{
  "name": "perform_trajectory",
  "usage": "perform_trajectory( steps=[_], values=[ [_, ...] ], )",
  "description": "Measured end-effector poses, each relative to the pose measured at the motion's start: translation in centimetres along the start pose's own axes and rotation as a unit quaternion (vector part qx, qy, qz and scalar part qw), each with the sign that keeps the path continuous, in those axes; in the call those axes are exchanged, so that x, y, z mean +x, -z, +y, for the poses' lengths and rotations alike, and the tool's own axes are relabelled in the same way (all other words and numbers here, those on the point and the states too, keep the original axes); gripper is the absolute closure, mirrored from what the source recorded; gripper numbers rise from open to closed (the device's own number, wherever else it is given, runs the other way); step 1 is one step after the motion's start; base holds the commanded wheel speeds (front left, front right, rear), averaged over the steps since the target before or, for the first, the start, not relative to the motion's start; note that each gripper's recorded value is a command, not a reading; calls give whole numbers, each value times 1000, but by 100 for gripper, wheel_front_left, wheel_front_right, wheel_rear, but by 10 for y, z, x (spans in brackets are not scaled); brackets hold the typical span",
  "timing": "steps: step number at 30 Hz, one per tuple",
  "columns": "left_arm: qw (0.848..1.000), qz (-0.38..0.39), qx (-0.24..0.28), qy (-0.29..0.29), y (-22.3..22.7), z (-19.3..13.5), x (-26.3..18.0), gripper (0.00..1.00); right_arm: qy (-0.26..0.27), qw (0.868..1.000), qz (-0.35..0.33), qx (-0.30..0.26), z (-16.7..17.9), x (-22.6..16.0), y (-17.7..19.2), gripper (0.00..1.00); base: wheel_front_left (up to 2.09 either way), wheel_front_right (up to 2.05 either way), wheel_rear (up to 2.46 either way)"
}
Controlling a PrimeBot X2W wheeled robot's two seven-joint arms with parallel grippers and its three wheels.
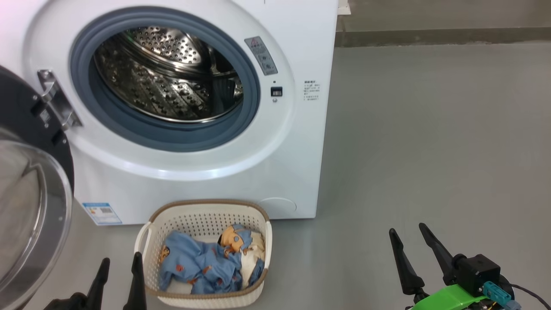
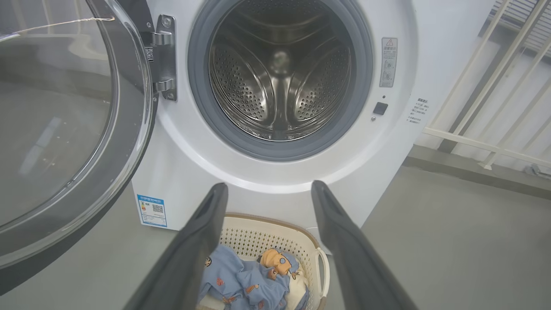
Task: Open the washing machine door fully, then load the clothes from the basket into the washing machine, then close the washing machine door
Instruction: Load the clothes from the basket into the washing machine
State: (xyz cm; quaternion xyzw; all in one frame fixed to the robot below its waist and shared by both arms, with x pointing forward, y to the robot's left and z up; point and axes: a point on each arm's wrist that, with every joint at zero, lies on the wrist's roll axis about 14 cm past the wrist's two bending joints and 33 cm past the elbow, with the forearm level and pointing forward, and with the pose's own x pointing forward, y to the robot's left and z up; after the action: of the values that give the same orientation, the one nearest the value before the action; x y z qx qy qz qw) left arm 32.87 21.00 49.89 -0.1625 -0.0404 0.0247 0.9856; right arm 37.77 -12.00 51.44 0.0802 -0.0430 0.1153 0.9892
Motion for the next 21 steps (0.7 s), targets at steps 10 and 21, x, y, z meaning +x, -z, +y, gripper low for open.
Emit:
perform_trajectory(
  steps=[10, 21],
  values=[
    [1000, -2, 7, -4, -1, 2, -1, 0, -6, 1000, 2, 0, 4, 1, 1, 0, 49, -49, 0],
    [1000, 5, 9, 0, 3, 0, -2, 0, -7, 1000, 3, 1, 4, 1, 2, 0, 0, 0, 0]
  ],
)
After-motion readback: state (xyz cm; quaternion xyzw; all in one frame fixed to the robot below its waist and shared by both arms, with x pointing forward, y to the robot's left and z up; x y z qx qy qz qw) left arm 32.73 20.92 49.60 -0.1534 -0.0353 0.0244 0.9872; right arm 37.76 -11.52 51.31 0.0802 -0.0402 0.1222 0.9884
